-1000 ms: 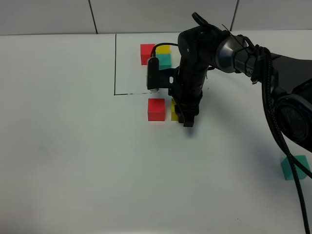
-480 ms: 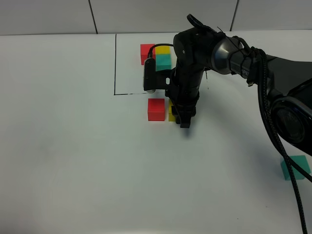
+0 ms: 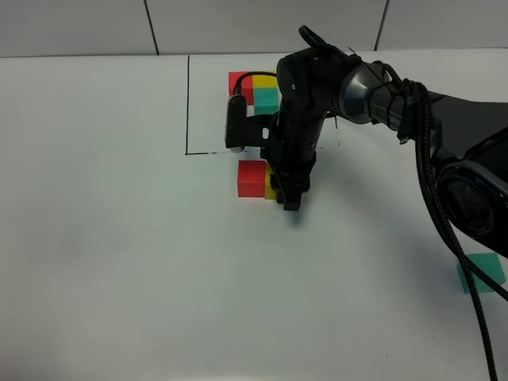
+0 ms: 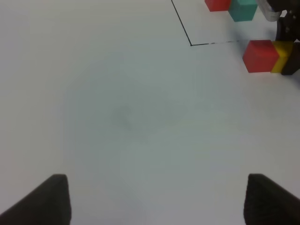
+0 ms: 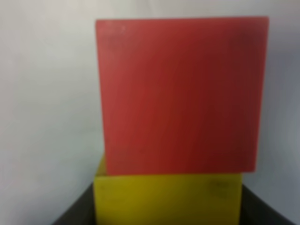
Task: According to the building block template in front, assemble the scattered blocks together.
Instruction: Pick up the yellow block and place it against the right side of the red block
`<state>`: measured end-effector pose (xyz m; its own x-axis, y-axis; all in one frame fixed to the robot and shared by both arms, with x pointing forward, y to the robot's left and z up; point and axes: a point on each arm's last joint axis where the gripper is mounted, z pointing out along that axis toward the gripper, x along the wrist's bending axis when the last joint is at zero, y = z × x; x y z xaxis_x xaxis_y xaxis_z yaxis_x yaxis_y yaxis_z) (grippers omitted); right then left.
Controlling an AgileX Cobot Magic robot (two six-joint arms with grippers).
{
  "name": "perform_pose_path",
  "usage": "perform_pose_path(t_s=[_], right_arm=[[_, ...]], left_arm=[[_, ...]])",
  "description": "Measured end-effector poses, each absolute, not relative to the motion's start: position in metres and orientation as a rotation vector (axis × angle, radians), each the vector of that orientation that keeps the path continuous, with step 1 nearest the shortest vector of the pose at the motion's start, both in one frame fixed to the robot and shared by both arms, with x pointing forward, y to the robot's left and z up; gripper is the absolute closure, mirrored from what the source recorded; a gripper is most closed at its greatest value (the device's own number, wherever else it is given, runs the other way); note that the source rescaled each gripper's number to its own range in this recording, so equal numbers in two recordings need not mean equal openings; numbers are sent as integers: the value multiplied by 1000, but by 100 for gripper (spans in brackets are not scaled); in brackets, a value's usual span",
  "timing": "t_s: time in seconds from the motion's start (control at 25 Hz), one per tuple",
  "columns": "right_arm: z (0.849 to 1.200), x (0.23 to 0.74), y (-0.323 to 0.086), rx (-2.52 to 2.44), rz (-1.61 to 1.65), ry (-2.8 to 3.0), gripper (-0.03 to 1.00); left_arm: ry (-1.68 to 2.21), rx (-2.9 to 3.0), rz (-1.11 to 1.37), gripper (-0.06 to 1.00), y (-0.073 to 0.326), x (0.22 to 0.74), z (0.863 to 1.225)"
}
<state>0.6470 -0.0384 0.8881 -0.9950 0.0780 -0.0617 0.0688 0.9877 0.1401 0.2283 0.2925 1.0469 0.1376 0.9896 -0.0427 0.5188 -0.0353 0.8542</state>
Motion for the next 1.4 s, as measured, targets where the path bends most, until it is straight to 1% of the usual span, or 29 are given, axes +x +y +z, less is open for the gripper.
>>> perform_pose_path(t_s=[1.4], right_arm=[[888,645,-36,-26,190,3062,97]], left_arm=[[1479,1659,786,14,293,228,1047]])
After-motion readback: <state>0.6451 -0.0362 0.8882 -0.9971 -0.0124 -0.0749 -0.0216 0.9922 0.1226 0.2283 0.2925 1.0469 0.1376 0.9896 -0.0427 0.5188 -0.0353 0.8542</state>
